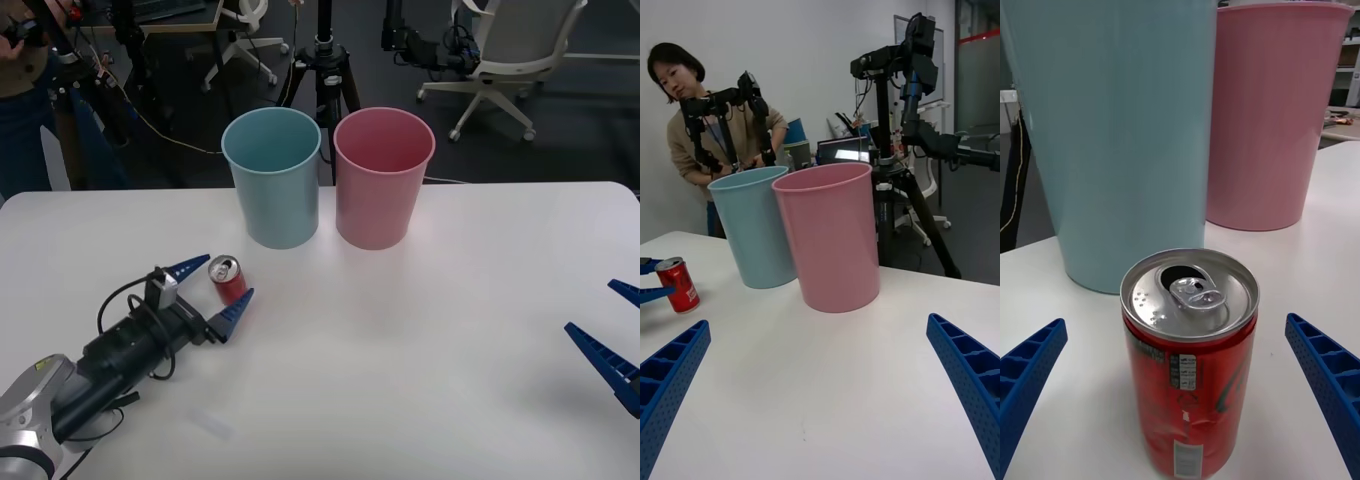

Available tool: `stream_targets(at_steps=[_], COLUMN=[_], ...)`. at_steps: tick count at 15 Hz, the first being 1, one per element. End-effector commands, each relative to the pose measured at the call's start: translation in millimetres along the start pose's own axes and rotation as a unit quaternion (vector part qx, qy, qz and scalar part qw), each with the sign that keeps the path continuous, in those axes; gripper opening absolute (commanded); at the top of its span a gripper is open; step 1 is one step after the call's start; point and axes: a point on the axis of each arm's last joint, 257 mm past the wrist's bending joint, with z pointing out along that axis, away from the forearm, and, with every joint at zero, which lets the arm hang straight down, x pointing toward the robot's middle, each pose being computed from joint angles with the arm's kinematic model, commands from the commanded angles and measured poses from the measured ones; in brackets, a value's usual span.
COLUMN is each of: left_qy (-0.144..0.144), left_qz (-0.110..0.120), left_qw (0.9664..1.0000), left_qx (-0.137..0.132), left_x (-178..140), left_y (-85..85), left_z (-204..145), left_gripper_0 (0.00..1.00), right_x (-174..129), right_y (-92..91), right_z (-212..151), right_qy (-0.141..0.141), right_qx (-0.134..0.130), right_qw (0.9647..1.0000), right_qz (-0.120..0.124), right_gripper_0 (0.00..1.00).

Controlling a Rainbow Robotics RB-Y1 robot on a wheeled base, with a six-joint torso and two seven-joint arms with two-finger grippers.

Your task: Grasp the object on the table and drop it into the matching bin: aluminum can to the light blue bin, PET bottle to the pink bin.

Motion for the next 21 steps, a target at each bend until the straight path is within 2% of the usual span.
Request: stream_targets(at_steps=[1,8,9,10,11,12,21], left_qy=[0.004,0.006,0.007,0.007,0.007,0.007,0.003], left_qz=[0.002,0.003,0.003,0.002,0.0,-0.002,-0.006], left_qw=[1.0,1.0,1.0,1.0,1.0,1.0,1.0], left_qx=[0.002,-0.001,-0.001,-0.002,-0.002,-0.001,0.004], left_x=[-0.2,-4.0,-3.1,-2.9,-2.9,-3.6,-7.2], left_y=[-2.3,0.5,0.3,0.7,0.7,0.6,0.8], left_z=[6.3,15.4,15.2,15.2,15.2,15.4,14.4], left_gripper_0=[1.0,1.0,0.7,0.28,0.06,0.0,0.0], right_x=[0.0,0.0,0.0,0.0,0.0,0.0,0.0], right_y=[0.0,0.0,0.0,0.0,0.0,0.0,0.0], right_z=[0.0,0.0,0.0,0.0,0.0,0.0,0.0], right_qy=[0.0,0.0,0.0,0.0,0.0,0.0,0.0], right_qx=[0.0,0.0,0.0,0.0,0.0,0.0,0.0], right_qw=[1.0,1.0,1.0,1.0,1.0,1.0,1.0], right_qz=[0.0,0.0,0.0,0.0,0.0,0.0,0.0], right_gripper_0=[1.0,1.0,1.0,1.0,1.0,1.0,1.0])
